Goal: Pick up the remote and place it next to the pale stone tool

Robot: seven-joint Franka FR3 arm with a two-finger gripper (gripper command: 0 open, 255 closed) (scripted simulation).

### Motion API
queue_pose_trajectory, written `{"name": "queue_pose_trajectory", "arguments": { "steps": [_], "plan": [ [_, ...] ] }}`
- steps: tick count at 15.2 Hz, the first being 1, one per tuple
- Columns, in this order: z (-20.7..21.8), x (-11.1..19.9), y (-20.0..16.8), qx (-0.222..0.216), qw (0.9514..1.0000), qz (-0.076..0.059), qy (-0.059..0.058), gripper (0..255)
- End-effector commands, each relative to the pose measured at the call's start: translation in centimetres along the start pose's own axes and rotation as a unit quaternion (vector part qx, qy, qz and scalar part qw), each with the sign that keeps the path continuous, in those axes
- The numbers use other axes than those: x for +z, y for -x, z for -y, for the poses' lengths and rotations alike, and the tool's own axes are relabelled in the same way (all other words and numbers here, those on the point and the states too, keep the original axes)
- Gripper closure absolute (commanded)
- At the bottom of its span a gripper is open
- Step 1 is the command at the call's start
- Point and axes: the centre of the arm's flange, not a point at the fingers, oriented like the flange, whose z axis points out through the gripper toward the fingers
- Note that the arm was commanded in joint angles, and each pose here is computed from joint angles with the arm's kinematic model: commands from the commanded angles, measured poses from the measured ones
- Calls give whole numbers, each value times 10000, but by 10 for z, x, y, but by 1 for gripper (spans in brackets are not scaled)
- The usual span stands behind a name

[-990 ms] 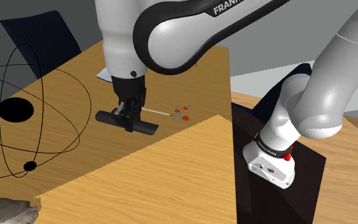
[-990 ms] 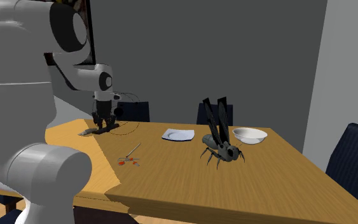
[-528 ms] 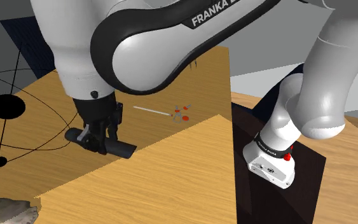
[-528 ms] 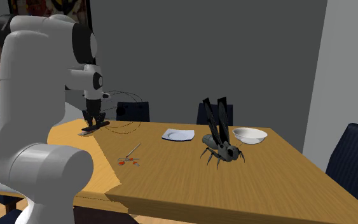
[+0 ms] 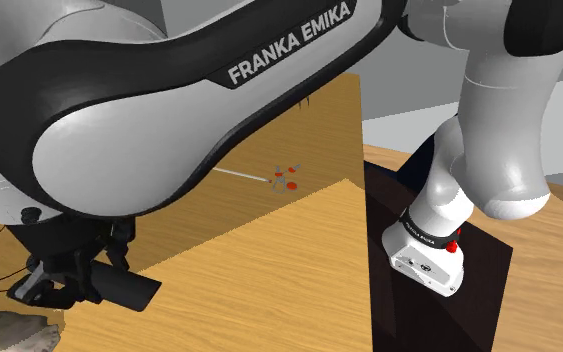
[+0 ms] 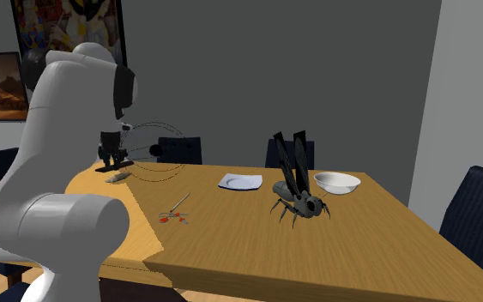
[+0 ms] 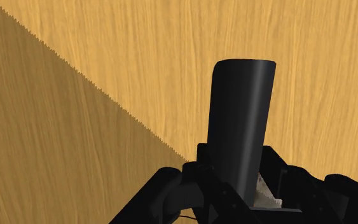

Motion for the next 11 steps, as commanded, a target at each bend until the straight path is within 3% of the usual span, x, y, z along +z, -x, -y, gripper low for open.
{"name": "queue_pose_trajectory", "arguments": {
  "steps": [1, 11],
  "plan": [
    [12, 7, -3, 4, 10000, -5, -2, 255],
    [8, 60, -4, 4, 10000, -5, -2, 255]
  ]
}}
